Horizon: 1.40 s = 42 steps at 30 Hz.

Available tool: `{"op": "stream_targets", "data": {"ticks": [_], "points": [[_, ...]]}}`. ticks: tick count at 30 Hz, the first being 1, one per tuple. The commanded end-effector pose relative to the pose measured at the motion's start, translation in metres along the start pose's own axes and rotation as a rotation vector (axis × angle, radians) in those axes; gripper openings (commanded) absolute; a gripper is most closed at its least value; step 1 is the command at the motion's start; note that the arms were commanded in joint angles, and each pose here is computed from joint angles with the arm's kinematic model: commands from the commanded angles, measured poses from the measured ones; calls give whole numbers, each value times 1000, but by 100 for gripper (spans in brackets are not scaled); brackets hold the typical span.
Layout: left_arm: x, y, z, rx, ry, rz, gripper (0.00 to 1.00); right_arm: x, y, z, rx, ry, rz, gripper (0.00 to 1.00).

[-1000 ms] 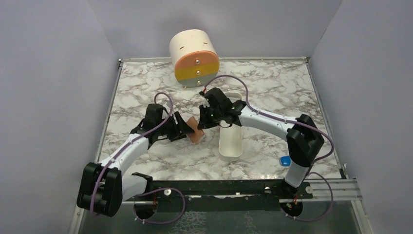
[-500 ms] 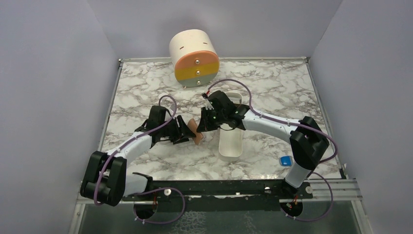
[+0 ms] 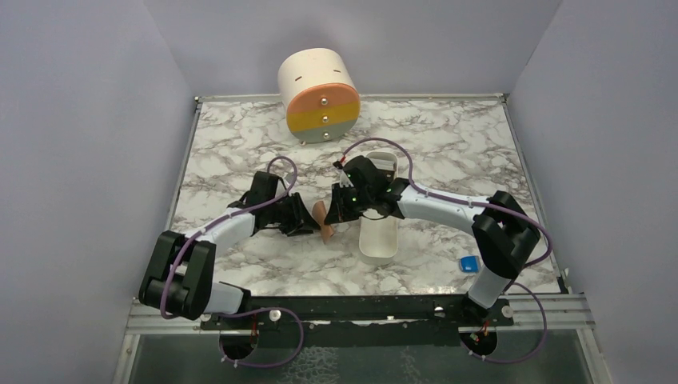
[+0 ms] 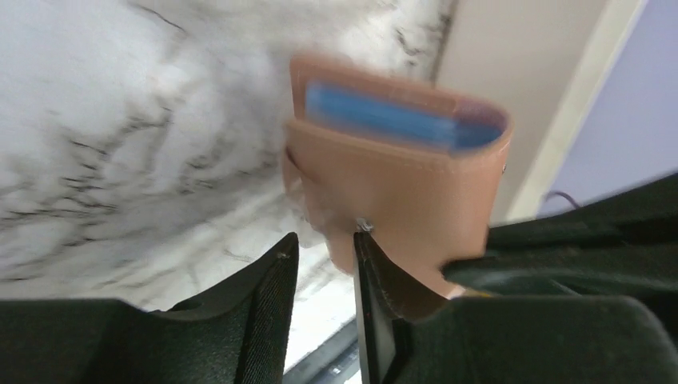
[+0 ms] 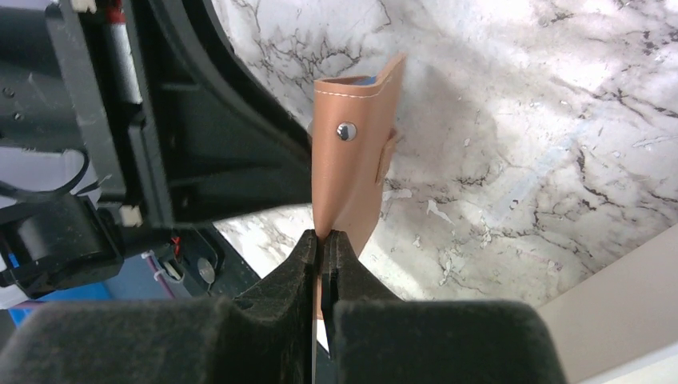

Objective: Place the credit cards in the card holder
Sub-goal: Open the card holder at the center of the board.

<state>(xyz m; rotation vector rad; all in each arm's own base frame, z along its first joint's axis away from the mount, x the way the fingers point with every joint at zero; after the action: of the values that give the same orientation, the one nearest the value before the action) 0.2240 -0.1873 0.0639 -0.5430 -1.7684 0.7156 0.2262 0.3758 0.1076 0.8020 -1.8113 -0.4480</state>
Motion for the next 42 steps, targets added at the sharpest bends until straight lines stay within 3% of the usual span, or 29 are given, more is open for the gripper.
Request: {"op": "stream_targets", "data": {"ticks": [1,5,12,18,24,29,36,42], "points": [[0,25,-12,-26,-53,-140,31,12,21,10,4,40,-71,1],[0,28,-13,-40,-45,-155,22,11,17,12,5,40,-64,1],[4,27,-14,-52,-51,-168,19,9,7,14,15,37,-26,1],[9,23,-8,-53,-42,-149,8,-1,-2,16,7,48,2,1],[11,22,4,-32,-20,-126,27,-8,-6,17,0,52,13,1],[5,32,15,-9,12,-136,28,-13,-13,19,-24,36,25,1],[3,30,15,1,13,-112,38,-21,-20,19,-30,34,48,1],[-1,36,24,39,38,-118,39,-24,-30,18,-33,17,85,1]]}}
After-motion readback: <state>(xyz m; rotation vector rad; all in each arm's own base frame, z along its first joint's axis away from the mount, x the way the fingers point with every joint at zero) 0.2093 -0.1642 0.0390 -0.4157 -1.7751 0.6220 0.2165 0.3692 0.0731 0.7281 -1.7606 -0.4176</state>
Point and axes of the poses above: each gripper's point midway between its finger pads, its own x axis back along the fingers, its own y axis along the line the jaws close on, z = x × y, the point moved 1 cm from there along x, back along the fingers, and after that the axes turned 7 degrees about -x, right-handed, at the moved point
